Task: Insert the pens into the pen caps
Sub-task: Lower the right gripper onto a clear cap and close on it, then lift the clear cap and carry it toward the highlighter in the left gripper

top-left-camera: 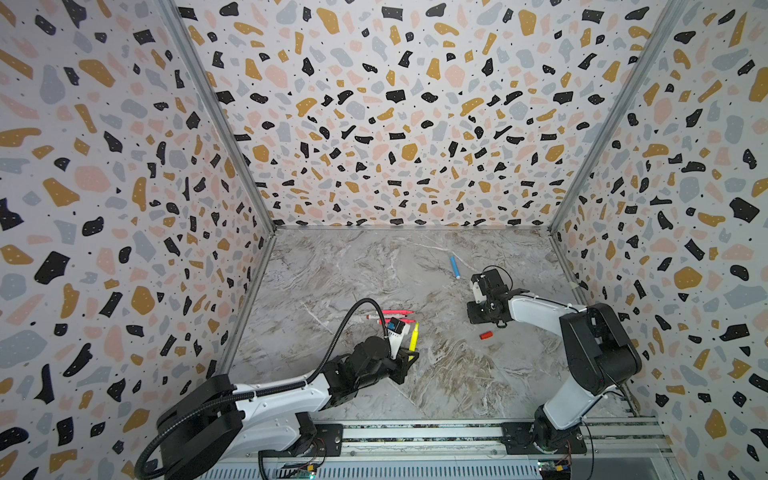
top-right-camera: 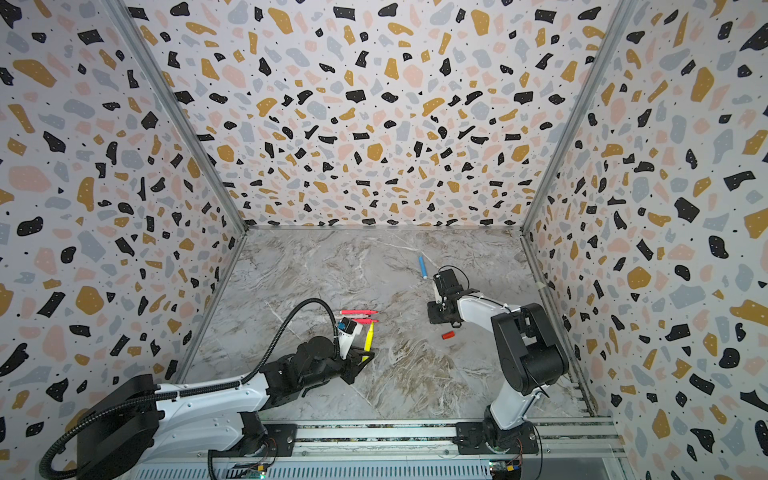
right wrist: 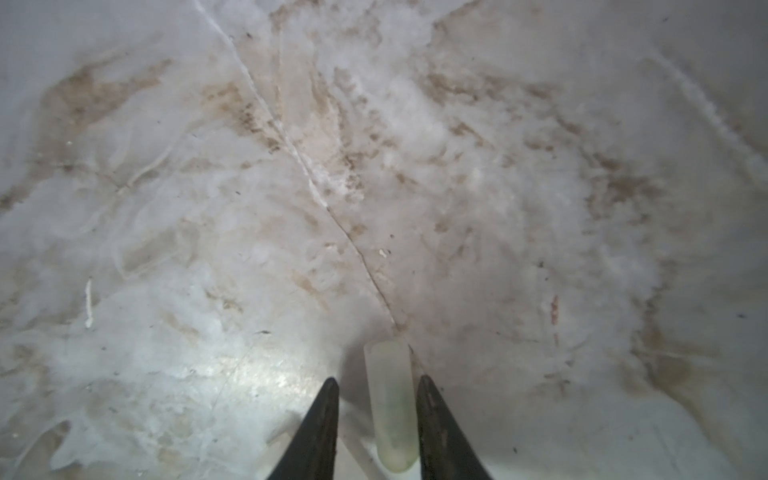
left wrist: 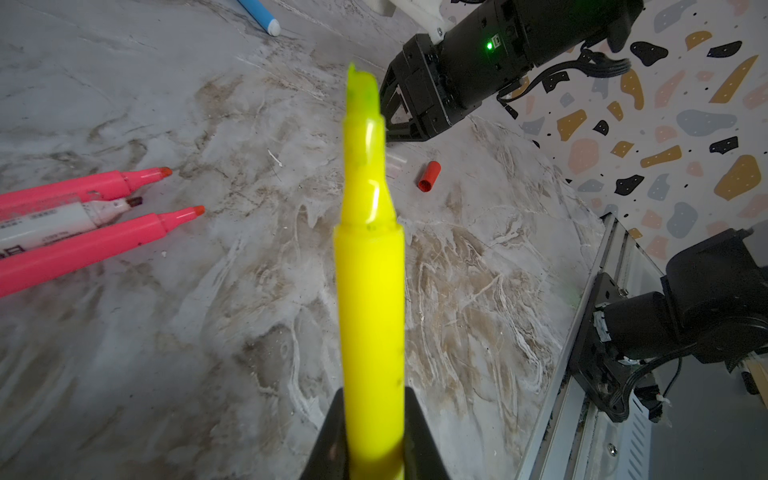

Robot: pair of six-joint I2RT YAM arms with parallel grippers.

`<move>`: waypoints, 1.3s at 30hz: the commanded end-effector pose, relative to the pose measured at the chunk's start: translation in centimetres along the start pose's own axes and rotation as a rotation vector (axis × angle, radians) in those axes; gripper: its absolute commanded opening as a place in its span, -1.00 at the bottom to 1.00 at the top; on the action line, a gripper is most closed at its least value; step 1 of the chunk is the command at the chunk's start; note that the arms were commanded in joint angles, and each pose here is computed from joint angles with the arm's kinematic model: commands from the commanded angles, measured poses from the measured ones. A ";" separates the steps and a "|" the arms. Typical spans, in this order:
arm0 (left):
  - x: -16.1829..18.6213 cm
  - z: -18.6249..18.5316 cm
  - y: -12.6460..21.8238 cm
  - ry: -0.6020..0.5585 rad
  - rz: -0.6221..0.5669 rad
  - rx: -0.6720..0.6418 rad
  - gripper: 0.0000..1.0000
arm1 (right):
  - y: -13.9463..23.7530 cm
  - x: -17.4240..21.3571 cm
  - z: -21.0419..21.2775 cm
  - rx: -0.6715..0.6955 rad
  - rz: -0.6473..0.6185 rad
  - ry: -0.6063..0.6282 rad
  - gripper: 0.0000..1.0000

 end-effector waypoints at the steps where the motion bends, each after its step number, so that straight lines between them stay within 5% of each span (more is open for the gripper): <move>1: -0.3 0.2 0.0 -0.006 -0.030 -0.004 -1.00 | 0.3 -0.6 0.0 0.025 0.006 0.020 -0.41; 15: -0.7 0.0 0.0 -0.014 -0.030 -0.003 -0.99 | -0.2 -0.4 0.3 0.037 0.027 0.040 -0.49; 25: -0.8 -0.1 0.0 -0.019 -0.030 -0.001 -1.00 | 0.4 -0.5 0.6 0.014 0.013 0.041 -0.83; 30: -0.8 -0.2 0.4 -0.014 -0.046 0.007 -0.99 | 3.9 -2.6 2.7 -0.180 -0.149 0.044 -0.84; 39: -1.4 -2.5 0.7 0.005 -0.123 0.091 -0.99 | 14.2 -4.3 7.3 -0.752 -0.490 0.035 -0.82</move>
Point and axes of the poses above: each gripper's point midway between its finger pads, its own y axis back along the fingers, its own z axis along the line the jaws close on, x = y × z, the point moved 5 cm from there along y, back along the fingers
